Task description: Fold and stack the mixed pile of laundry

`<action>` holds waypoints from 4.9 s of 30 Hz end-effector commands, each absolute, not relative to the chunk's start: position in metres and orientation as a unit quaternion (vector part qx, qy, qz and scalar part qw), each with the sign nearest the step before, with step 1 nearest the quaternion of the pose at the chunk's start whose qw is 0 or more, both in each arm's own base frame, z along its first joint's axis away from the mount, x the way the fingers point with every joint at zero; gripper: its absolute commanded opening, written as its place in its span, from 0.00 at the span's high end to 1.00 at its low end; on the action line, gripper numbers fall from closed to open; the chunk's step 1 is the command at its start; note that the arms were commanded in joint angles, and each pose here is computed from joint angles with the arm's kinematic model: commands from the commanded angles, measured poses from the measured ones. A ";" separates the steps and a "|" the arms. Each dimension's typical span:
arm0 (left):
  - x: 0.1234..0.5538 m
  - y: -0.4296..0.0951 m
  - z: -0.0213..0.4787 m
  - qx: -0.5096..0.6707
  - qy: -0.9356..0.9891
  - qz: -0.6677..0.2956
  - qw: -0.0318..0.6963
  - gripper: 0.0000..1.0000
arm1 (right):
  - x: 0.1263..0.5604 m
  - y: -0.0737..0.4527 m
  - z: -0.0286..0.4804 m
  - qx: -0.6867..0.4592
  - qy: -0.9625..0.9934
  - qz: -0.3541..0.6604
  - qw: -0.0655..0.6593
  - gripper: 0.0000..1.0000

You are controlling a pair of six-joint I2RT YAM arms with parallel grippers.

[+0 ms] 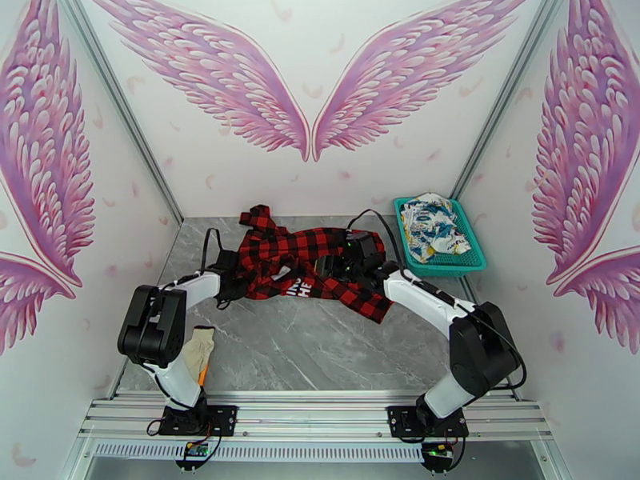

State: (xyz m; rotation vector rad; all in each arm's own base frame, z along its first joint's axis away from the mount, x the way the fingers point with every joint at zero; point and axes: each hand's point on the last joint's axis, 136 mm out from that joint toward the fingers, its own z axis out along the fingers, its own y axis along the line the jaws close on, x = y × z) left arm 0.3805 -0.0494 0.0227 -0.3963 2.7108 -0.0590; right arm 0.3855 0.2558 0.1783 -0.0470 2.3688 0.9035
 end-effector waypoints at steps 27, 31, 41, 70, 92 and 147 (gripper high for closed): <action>0.197 -0.109 0.289 -0.027 0.921 -0.132 0.364 1.00 | 0.332 0.154 0.164 0.018 0.921 0.236 0.310 0.43; 0.169 -0.192 0.332 0.162 0.865 -0.273 0.387 1.00 | 0.322 0.151 0.161 0.028 0.922 0.238 0.304 0.42; 0.110 -0.245 0.390 0.364 0.742 -0.328 0.457 0.57 | 0.298 0.128 0.168 0.056 0.923 0.210 0.316 0.41; 0.416 -0.133 0.132 -0.113 0.924 -0.221 0.292 0.14 | 0.289 0.070 0.036 0.280 0.924 0.206 0.159 0.37; 0.370 -0.117 0.144 -0.101 0.930 -0.177 0.307 1.00 | 0.314 0.051 0.084 0.243 0.927 0.155 0.240 1.00; 0.581 -0.083 0.006 -0.156 0.949 -0.148 0.232 0.76 | 0.528 0.131 0.035 0.121 0.970 0.093 0.189 0.60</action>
